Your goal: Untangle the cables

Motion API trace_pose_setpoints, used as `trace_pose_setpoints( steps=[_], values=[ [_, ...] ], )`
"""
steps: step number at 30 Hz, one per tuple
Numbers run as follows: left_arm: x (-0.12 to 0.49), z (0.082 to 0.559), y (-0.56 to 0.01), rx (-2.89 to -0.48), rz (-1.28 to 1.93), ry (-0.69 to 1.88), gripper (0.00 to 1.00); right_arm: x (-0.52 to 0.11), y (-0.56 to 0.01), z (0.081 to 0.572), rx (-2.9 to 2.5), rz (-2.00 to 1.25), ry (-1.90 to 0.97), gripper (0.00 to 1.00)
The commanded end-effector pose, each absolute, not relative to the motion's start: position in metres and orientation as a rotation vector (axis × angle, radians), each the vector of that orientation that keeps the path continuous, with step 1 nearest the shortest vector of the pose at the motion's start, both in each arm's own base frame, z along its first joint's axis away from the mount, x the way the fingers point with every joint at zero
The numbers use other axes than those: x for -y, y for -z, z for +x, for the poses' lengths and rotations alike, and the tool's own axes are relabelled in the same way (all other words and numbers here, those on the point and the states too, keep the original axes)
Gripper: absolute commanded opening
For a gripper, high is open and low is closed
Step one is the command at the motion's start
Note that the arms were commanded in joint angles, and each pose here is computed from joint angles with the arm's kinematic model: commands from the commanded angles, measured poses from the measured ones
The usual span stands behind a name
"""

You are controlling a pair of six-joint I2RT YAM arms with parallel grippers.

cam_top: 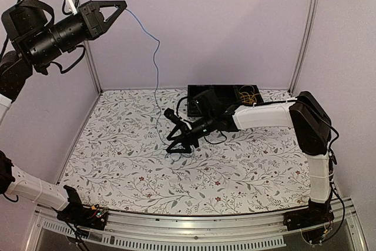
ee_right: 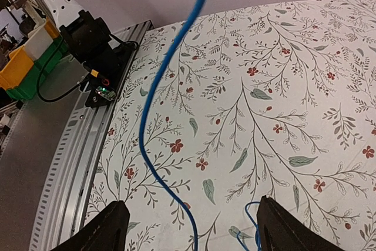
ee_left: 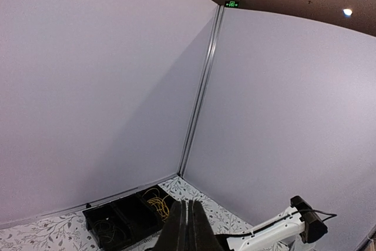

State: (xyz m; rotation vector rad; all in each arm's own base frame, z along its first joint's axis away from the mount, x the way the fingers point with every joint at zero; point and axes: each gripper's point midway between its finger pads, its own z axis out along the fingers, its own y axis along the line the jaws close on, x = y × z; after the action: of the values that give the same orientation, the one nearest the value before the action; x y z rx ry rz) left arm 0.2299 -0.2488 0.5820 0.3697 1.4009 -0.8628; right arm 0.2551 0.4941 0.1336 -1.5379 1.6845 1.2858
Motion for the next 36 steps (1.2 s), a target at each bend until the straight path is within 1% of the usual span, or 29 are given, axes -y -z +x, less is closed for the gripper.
trace_pose_setpoints(
  steps=[1, 4, 6, 9, 12, 14, 16, 18, 19, 22, 24, 28, 30, 34, 36],
  values=[
    [0.231, 0.212, -0.62, -1.297, 0.34, 0.889, 0.0, -0.496, -0.125, 0.25, -1.68, -1.555, -1.318, 0.79],
    [0.218, 0.202, -0.646, -1.237, 0.316, 0.905, 0.0, -0.497, -0.113, 0.254, -1.72, -1.546, -1.303, 0.75],
    [0.21, 0.197, -0.66, -1.21, 0.301, 0.908, 0.0, -0.498, -0.11, 0.257, -1.73, -1.542, -1.297, 0.68],
    [0.204, 0.195, -0.669, -1.195, 0.286, 0.901, 0.0, -0.498, -0.112, 0.256, -1.719, -1.547, -1.301, 0.6],
    [0.202, 0.197, -0.666, -1.201, 0.274, 0.886, 0.0, -0.497, -0.115, 0.256, -1.705, -1.55, -1.287, 0.42],
    [0.203, 0.2, -0.66, -1.217, 0.272, 0.876, 0.0, -0.496, -0.119, 0.257, -1.696, -1.547, -1.281, 0.26],
    [0.205, 0.204, -0.65, -1.24, 0.27, 0.865, 0.0, -0.495, -0.125, 0.258, -1.687, -1.542, -1.281, 0.19],
    [0.206, 0.206, -0.64, -1.257, 0.264, 0.858, 0.0, -0.493, -0.134, 0.259, -1.668, -1.537, -1.277, 0.09],
    [0.205, 0.208, -0.634, -1.266, 0.26, 0.851, 0.0, -0.492, -0.138, 0.259, -1.661, -1.535, -1.273, 0.06],
    [0.2, 0.214, -0.612, -1.301, 0.226, 0.814, 0.0, -0.486, -0.154, 0.262, -1.643, -1.533, -1.218, 0.0],
    [0.196, 0.22, -0.591, -1.337, 0.199, 0.777, 0.0, -0.477, -0.167, 0.267, -1.624, -1.544, -1.142, 0.0],
    [0.198, 0.237, -0.533, -1.424, 0.18, 0.686, 0.0, -0.446, -0.221, 0.282, -1.548, -1.51, -0.936, 0.0],
    [0.211, 0.249, -0.494, -1.483, 0.203, 0.649, 0.0, -0.428, -0.236, 0.294, -1.544, -1.482, -0.821, 0.0],
    [0.255, 0.274, -0.44, -1.547, 0.286, 0.656, 0.0, -0.384, -0.261, 0.335, -1.564, -1.363, -0.631, 0.0],
    [0.281, 0.29, -0.435, -1.519, 0.315, 0.685, 0.0, -0.365, -0.266, 0.36, -1.597, -1.296, -0.572, 0.0]
  ],
)
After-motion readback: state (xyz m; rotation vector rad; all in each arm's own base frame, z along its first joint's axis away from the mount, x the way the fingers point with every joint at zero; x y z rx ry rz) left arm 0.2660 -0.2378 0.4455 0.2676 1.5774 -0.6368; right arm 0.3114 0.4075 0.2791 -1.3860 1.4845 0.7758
